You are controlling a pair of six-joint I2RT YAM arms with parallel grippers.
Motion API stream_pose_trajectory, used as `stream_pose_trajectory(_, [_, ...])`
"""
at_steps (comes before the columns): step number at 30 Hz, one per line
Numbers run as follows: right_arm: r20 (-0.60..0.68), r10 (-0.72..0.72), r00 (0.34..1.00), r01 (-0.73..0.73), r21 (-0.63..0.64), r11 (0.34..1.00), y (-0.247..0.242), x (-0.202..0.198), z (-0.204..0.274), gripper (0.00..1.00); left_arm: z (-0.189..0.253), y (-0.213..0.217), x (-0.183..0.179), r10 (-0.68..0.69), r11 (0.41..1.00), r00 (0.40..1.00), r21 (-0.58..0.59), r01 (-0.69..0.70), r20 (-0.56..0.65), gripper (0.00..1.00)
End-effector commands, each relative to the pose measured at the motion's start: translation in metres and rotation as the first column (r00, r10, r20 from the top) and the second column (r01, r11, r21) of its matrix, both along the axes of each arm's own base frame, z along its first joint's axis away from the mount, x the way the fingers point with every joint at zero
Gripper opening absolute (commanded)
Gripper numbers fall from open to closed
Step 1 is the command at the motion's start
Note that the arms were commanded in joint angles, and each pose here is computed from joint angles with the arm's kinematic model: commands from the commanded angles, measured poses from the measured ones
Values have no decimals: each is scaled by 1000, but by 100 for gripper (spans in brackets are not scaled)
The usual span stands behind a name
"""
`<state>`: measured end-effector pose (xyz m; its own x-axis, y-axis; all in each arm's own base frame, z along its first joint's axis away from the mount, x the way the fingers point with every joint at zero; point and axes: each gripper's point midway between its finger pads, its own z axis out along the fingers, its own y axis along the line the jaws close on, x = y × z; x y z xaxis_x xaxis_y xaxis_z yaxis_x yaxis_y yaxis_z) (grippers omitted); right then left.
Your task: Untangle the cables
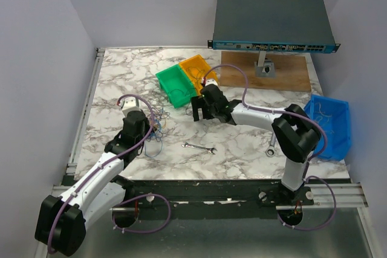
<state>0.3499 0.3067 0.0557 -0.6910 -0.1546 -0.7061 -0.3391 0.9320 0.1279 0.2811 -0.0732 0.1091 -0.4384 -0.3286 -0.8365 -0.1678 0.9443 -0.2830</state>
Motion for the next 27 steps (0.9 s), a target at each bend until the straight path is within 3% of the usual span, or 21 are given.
stream_pose_trajectory(1, [26, 15, 1000, -16, 25, 1000, 15, 16, -5, 100, 15, 0, 6, 8, 1000, 999, -6, -8, 38, 2])
stream_pose_trajectory(18, [-26, -95, 995, 96, 51, 994, 6, 48, -32, 97, 15, 1, 5, 11, 1000, 999, -6, -10, 38, 2])
stream_pose_trajectory(22, [-26, -87, 996, 88, 64, 994, 11, 54, -31, 91, 16, 1, 5, 12, 1000, 999, -7, -11, 42, 2])
stream_pose_trajectory(26, [-11, -77, 997, 77, 59, 995, 15, 60, -28, 78, 15, 1, 5, 12, 1000, 999, -6, -12, 38, 2])
stream_pose_trajectory(27, [-5, -73, 997, 73, 56, 996, 16, 62, -27, 70, 15, 1, 5, 12, 1000, 999, -4, -12, 37, 2])
